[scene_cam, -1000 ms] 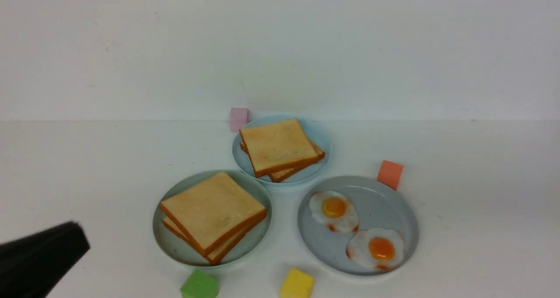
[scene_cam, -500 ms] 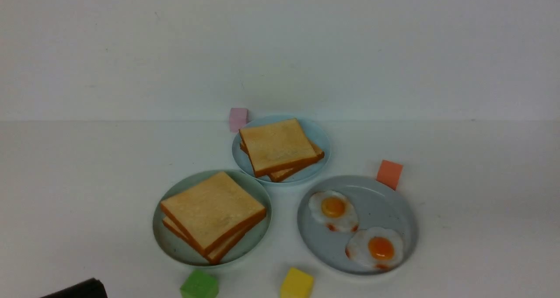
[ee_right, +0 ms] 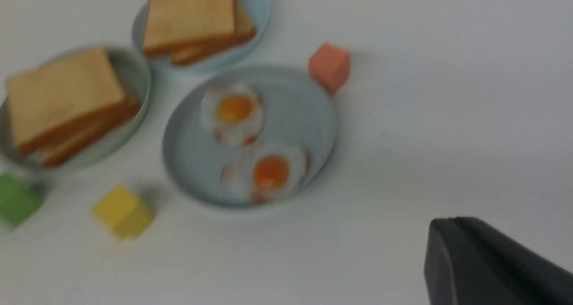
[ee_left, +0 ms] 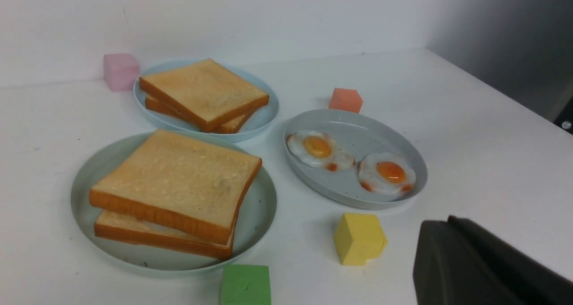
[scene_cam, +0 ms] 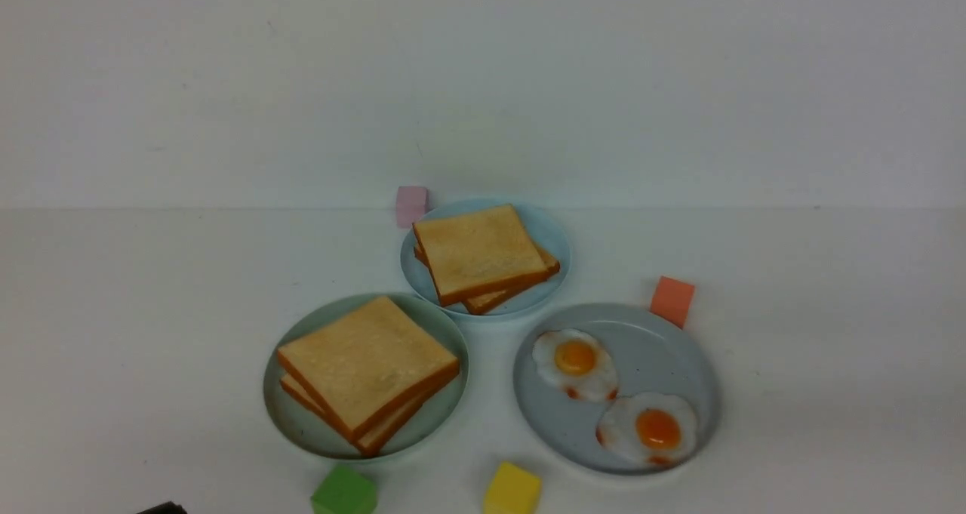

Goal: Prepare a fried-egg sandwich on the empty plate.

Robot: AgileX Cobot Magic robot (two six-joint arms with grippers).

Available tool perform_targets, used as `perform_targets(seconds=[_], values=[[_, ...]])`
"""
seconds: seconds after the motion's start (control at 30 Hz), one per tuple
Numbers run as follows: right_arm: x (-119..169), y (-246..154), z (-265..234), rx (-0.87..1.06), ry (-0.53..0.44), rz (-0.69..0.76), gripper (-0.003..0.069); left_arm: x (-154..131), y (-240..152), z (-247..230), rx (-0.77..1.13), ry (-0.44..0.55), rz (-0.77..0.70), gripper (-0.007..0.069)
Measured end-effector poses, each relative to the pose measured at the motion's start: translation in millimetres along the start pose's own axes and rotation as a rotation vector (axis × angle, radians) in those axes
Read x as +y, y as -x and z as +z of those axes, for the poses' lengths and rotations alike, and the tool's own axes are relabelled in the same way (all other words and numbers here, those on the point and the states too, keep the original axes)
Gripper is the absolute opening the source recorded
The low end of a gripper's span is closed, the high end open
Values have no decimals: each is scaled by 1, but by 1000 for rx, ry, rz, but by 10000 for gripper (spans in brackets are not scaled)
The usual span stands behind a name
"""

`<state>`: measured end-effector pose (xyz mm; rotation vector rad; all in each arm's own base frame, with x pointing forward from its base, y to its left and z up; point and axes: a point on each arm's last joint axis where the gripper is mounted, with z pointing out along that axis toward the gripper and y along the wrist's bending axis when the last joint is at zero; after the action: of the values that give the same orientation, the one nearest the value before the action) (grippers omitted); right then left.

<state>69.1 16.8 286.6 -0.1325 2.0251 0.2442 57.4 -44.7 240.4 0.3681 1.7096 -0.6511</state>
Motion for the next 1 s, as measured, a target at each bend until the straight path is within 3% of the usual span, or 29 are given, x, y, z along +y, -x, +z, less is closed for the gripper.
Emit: perform_targets(seconds=[0.2, 0.33, 0.6, 0.77, 1.0], values=[[-19, -71, 21, -215, -132, 146, -13, 0, 0, 0, 1, 0, 0, -13], [-23, -95, 26, -276, -167, 170, -13, 0, 0, 0, 2, 0, 0, -13], [-23, -97, 28, -303, -159, 147, -13, 0, 0, 0, 2, 0, 0, -10], [-22, -106, 32, -212, -152, 49, -13, 0, 0, 0, 2, 0, 0, -4], [-20, -109, 32, -166, -137, 40, -10, 0, 0, 0, 2, 0, 0, 1]])
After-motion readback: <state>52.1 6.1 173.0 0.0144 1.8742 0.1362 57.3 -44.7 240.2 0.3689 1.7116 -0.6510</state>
